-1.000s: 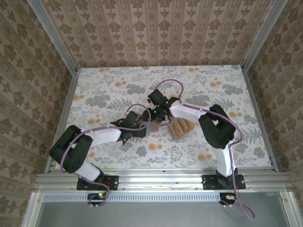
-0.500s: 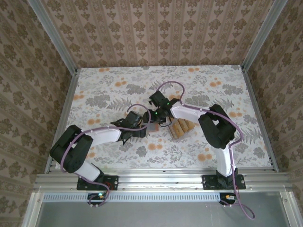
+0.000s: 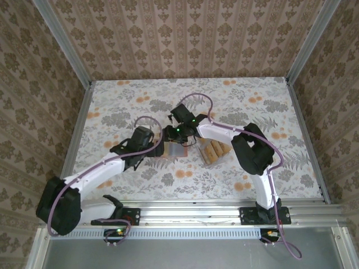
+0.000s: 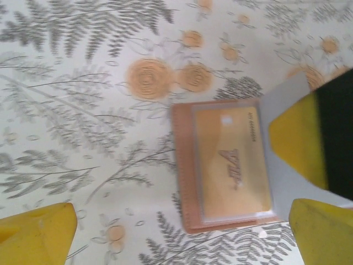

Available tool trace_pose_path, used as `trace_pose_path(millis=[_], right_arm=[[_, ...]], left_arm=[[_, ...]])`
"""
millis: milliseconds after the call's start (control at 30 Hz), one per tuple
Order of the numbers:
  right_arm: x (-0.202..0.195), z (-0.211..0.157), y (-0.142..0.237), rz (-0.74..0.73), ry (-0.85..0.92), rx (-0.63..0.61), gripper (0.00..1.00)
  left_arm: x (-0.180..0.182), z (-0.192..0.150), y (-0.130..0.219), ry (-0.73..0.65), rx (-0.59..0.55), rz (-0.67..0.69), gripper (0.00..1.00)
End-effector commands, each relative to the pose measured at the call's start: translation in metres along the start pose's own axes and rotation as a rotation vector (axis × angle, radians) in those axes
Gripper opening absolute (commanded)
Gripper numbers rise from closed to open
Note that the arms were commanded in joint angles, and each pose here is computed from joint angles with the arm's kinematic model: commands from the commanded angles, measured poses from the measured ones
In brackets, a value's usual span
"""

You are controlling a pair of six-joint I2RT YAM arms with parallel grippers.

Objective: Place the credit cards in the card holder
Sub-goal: Flip over the card slot in the card holder.

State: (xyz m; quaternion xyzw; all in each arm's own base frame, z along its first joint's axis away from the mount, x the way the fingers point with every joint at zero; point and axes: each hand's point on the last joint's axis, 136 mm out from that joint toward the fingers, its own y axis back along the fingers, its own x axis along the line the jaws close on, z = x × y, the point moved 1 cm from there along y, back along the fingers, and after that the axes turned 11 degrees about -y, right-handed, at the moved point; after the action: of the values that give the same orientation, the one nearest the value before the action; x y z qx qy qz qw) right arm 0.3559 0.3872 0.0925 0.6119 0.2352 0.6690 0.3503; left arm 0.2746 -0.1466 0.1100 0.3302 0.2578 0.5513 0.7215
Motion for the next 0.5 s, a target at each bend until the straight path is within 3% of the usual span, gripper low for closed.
trace_pose_path(millis=[0,233,467], right_arm=[[0.0,-0.022,-0.017,-0.048,0.005,0.082,0.52],[-0.007,-0.027,-0.054,-0.107,-0.011,0.123,0.51],[-0.012,-0.03,-0.061,-0.126,-0.02,0.139,0.51]], left_arm=[[0.024,-0.005,0.006,0.107,0.014,0.031,1.0],[0.045,-0.007,0.006,0.177,0.027,0.037,1.0],[0.046,-0.007,0.005,0.196,0.028,0.017,1.0]])
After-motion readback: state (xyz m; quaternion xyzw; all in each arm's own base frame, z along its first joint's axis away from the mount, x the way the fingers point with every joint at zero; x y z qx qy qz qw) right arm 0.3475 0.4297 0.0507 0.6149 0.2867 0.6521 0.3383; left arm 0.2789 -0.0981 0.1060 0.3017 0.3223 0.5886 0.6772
